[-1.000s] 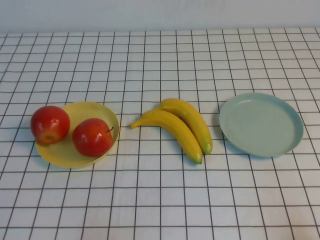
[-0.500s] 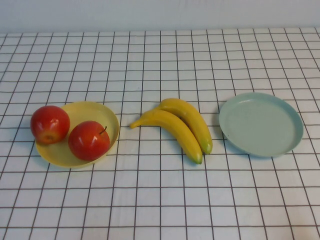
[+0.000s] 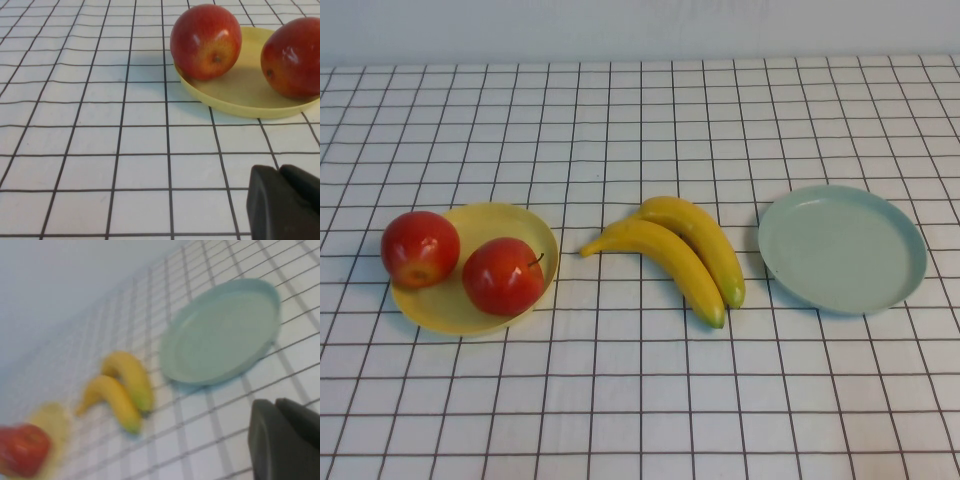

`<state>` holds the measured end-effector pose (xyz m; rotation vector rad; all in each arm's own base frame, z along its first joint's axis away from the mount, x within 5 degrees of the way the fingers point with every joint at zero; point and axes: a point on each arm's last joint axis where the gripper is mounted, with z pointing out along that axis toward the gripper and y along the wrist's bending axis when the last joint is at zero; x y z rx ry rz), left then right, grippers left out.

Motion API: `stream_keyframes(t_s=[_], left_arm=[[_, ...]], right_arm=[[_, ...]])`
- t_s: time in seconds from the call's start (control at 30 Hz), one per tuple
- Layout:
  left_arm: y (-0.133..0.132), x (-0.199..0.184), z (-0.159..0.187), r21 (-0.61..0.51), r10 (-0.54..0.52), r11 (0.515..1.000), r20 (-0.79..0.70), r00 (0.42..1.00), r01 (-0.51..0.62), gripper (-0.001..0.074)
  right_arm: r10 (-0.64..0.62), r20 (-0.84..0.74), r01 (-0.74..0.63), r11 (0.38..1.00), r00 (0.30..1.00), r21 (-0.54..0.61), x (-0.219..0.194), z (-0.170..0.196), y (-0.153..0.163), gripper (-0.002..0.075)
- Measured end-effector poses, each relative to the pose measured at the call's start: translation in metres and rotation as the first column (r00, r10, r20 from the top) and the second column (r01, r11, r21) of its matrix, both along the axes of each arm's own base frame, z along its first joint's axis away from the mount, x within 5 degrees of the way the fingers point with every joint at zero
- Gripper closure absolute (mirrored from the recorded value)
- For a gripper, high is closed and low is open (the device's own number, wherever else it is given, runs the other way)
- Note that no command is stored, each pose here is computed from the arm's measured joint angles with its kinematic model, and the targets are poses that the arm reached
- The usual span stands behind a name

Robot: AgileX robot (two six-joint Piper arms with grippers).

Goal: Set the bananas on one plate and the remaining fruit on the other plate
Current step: Put another type of fruit in the right plate

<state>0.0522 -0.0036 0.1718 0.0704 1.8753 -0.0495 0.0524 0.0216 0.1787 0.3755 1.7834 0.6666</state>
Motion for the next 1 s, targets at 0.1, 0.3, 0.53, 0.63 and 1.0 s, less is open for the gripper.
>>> stream_keyframes(t_s=[0.1, 0.3, 0.53, 0.63, 1.0], left_arm=[[0.000, 0.000, 0.000, 0.000, 0.000, 1.000, 0.000, 1.000, 0.000, 0.0735], [0.000, 0.000, 0.000, 0.000, 0.000, 1.000, 0.000, 1.000, 0.000, 0.0735], [0.000, 0.000, 0.000, 0.000, 0.000, 1.000, 0.000, 1.000, 0.000, 0.0735], [0.000, 0.000, 0.000, 0.000, 0.000, 1.000, 0.000, 1.000, 0.000, 0.0735], [0.000, 0.000, 0.000, 0.000, 0.000, 1.000, 0.000, 1.000, 0.000, 0.0735]], right_arm=[[-0.004, 0.000, 0.004, 0.943, 1.000, 0.333, 0.000, 0.009, 0.004, 0.0741], [-0.112, 0.027, 0.076, 0.810, 0.993, 0.581, 0.003, 0.019, -0.003, 0.0741], [-0.182, 0.040, 0.120, 0.780, 0.982, 0.615, 0.004, 0.021, -0.010, 0.0741], [-0.195, 0.058, 0.126, 0.805, 0.979, 0.579, 0.004, 0.022, -0.011, 0.0741], [-0.023, 0.330, 0.012, 0.999, 0.944, 0.036, -0.004, 0.078, -0.002, 0.0741]])
